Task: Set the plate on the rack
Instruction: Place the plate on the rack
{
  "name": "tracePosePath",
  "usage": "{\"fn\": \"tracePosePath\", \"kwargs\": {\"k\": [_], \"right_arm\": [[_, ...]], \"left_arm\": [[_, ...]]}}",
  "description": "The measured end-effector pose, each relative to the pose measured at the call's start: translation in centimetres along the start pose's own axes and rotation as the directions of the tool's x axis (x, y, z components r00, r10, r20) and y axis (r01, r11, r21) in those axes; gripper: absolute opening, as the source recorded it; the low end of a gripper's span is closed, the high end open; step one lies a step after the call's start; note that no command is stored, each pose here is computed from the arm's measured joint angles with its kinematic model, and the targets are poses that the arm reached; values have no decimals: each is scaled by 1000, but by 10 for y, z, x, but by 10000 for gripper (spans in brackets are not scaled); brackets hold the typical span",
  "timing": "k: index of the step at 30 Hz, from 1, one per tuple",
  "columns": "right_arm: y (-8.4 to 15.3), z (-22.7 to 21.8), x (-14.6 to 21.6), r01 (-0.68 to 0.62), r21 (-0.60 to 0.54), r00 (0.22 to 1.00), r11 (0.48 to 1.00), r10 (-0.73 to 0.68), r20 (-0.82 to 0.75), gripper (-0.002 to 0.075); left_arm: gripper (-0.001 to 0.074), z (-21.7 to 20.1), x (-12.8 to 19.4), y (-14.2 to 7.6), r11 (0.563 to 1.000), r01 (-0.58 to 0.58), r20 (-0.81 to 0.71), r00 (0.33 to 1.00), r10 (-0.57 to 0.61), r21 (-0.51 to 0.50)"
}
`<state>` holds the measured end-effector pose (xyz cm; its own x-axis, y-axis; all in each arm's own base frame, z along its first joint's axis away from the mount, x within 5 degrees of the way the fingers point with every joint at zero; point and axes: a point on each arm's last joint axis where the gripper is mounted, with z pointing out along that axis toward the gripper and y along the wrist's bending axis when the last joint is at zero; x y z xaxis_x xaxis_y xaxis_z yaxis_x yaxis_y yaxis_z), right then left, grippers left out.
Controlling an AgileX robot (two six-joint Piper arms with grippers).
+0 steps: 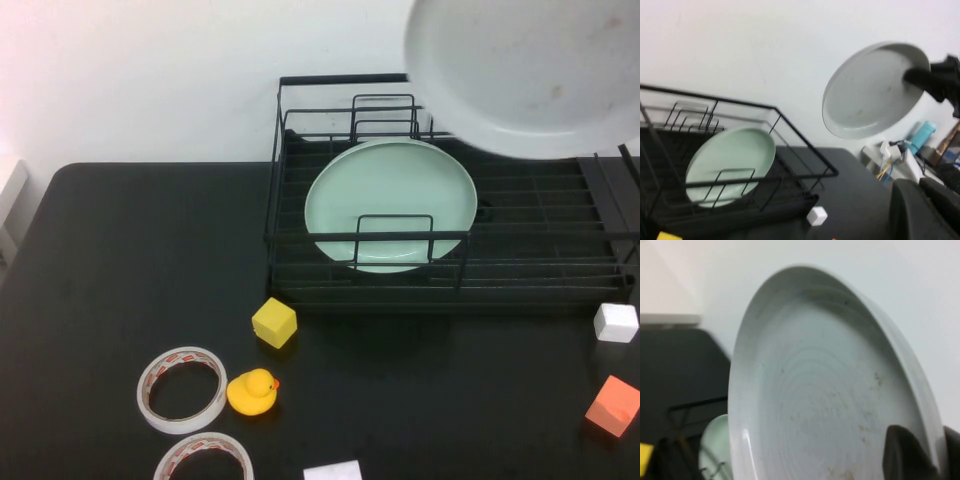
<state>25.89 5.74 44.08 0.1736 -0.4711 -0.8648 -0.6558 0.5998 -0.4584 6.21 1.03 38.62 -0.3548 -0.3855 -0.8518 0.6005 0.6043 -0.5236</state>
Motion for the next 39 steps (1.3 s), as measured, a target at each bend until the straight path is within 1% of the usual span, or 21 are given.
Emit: {"fn": "tracePosePath", "kwargs": {"k": [3,5,7,9,12,17,20,23,28,34,36,39], "right_arm": [[-4,13,3,16,-96,1000,995,-17,-6,93],[-7,20,6,21,-134,1000,991,-23,-10,93],[-9,23,7,46,-137,999,990,-47,-8,93],[-10,23,7,102,-134,995,986,-103,1,93],[-10,24,4,146,-125,989,981,-145,11,93],[-6,26,-1,166,-140,986,976,-164,28,93],[-1,29,-3,174,-154,985,973,-170,40,93],[0,30,-5,177,-160,984,971,-173,43,93],[0,32,-2,174,-166,985,971,-170,39,93],[0,45,10,149,-234,989,961,-148,22,93],[-2,49,10,153,-253,988,955,-152,25,93],[-6,53,7,167,-269,986,949,-162,38,93]], "left_arm": [[0,1,5,2,1000,5,-11,1000,-5,-1],[0,2,8,1,1000,-4,-14,1000,4,7],[0,4,9,-1,1000,-14,-20,1000,14,8],[0,8,11,-4,999,-40,-33,999,40,2],[0,18,17,-11,994,-109,-66,992,108,-12],[0,42,35,-26,967,-250,-126,962,243,-41],[0,54,43,-32,955,-292,-145,948,282,-56],[0,60,45,-36,956,-283,-116,955,274,-70],[0,63,48,-33,968,-232,-32,973,230,-93],[0,67,66,-23,979,-172,20,984,175,-108],[0,67,69,-19,978,-167,46,984,174,-129],[0,66,67,-12,964,-178,103,974,201,-198]]}}
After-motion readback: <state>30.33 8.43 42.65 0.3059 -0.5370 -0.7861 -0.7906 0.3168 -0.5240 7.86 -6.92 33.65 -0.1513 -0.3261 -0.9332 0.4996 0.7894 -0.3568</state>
